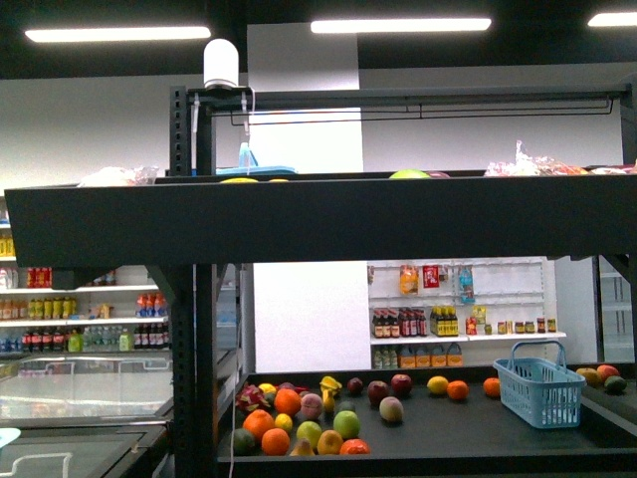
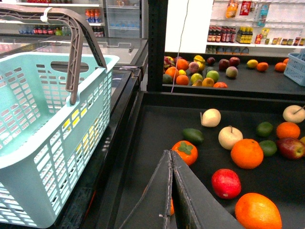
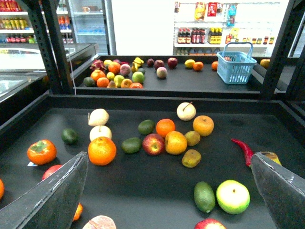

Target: Pick lemon from shelf

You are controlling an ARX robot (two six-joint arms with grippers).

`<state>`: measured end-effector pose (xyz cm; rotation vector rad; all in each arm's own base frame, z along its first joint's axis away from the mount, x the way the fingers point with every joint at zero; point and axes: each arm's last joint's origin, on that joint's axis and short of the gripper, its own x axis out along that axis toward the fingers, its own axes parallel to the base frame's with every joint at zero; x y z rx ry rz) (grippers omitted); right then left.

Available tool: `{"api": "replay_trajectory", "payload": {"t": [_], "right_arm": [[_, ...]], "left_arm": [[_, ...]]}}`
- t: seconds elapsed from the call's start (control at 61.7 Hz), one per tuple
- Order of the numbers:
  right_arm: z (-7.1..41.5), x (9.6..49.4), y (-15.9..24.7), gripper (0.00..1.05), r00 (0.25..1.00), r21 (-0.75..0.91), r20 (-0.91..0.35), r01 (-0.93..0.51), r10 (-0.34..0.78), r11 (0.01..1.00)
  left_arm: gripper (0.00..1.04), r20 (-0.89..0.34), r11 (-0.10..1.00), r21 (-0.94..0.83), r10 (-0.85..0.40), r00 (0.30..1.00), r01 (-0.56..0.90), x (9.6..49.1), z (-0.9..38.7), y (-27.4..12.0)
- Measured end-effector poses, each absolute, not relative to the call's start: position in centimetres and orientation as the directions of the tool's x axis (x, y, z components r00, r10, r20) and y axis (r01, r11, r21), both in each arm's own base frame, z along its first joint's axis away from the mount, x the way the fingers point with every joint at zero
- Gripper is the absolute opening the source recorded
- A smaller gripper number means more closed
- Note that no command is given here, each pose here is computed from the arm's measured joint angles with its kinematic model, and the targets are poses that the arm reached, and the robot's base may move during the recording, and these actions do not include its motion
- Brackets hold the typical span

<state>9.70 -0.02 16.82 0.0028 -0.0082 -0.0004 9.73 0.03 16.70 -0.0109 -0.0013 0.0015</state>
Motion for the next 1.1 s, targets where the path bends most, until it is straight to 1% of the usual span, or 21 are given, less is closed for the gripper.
{"api": "replay_trajectory", "payload": {"t": [0.178, 0.276, 0.292, 0.324, 0.34, 0.357, 0.421, 0.438, 0.503, 0.519, 0.616, 0.648, 0.665, 0.729, 1.102], "right_arm": [[16.80, 9.71, -0.02, 1.02, 1.000, 0.003, 0.008, 0.001, -0.001, 1.000], [16.82, 9.70, -0.02, 1.02, 1.000, 0.003, 0.008, 0.001, -0.001, 1.000], [16.82, 9.70, -0.02, 1.02, 1.000, 0.003, 0.008, 0.001, -0.001, 1.000], [16.80, 9.71, -0.02, 1.02, 1.000, 0.003, 0.008, 0.001, -0.001, 1.000], [16.80, 9.71, -0.02, 1.02, 1.000, 0.003, 0.008, 0.001, -0.001, 1.000], [16.80, 9.71, -0.02, 1.02, 1.000, 0.003, 0.008, 0.001, -0.001, 1.000], [16.82, 9.70, -0.02, 1.02, 1.000, 0.003, 0.008, 0.001, -0.001, 1.000], [16.80, 9.71, -0.02, 1.02, 1.000, 0.003, 0.008, 0.001, -0.001, 1.000], [16.80, 9.71, -0.02, 1.02, 1.000, 0.003, 0.008, 0.001, -0.001, 1.000], [16.80, 9.71, -0.02, 1.02, 1.000, 0.003, 0.008, 0.001, -0.001, 1.000], [16.80, 9.71, -0.02, 1.02, 1.000, 0.003, 0.008, 0.001, -0.001, 1.000], [16.82, 9.70, -0.02, 1.02, 1.000, 0.003, 0.008, 0.001, -0.001, 1.000], [16.80, 9.71, -0.02, 1.02, 1.000, 0.003, 0.008, 0.001, -0.001, 1.000], [16.80, 9.71, -0.02, 1.02, 1.000, 0.003, 0.008, 0.001, -0.001, 1.000], [16.80, 9.71, -0.02, 1.02, 1.000, 0.003, 0.008, 0.001, -0.001, 1.000]], "left_arm": [[0.03, 0.002, 1.000, -0.011, 0.002, 1.000, -0.001, 9.72, 16.71, 0.03], [0.24, 0.002, 1.000, -0.011, 0.002, 1.000, -0.002, 9.72, 16.71, 0.03], [0.25, 0.002, 1.000, -0.011, 0.002, 1.000, -0.002, 9.72, 16.71, 0.03], [0.32, 0.002, 1.000, -0.011, 0.002, 1.000, -0.002, 9.72, 16.71, 0.03], [0.38, 0.002, 1.000, -0.011, 0.002, 1.000, -0.002, 9.72, 16.71, 0.03], [0.40, 0.002, 1.000, -0.011, 0.002, 1.000, -0.002, 9.72, 16.71, 0.03], [0.54, 0.002, 1.000, -0.011, 0.002, 1.000, -0.002, 9.72, 16.71, 0.03], [0.56, 0.002, 1.000, -0.011, 0.002, 1.000, -0.002, 9.72, 16.71, 0.03], [0.70, 0.002, 1.000, -0.011, 0.002, 1.000, -0.002, 9.72, 16.71, 0.03], [0.72, 0.002, 1.000, -0.011, 0.002, 1.000, -0.002, 9.72, 16.71, 0.03], [0.93, 0.002, 1.000, -0.011, 0.002, 1.000, -0.002, 9.72, 16.71, 0.03], [0.97, 0.002, 1.000, -0.011, 0.002, 1.000, -0.002, 9.72, 16.71, 0.03], [0.99, 0.002, 1.000, -0.009, 0.002, 1.000, -0.002, 9.72, 16.71, 0.03], [0.96, 0.002, 1.000, -0.010, 0.002, 1.000, -0.002, 9.72, 16.71, 0.03], [0.97, 0.002, 1.000, -0.009, 0.002, 1.000, -0.002, 9.72, 16.71, 0.03]]}}
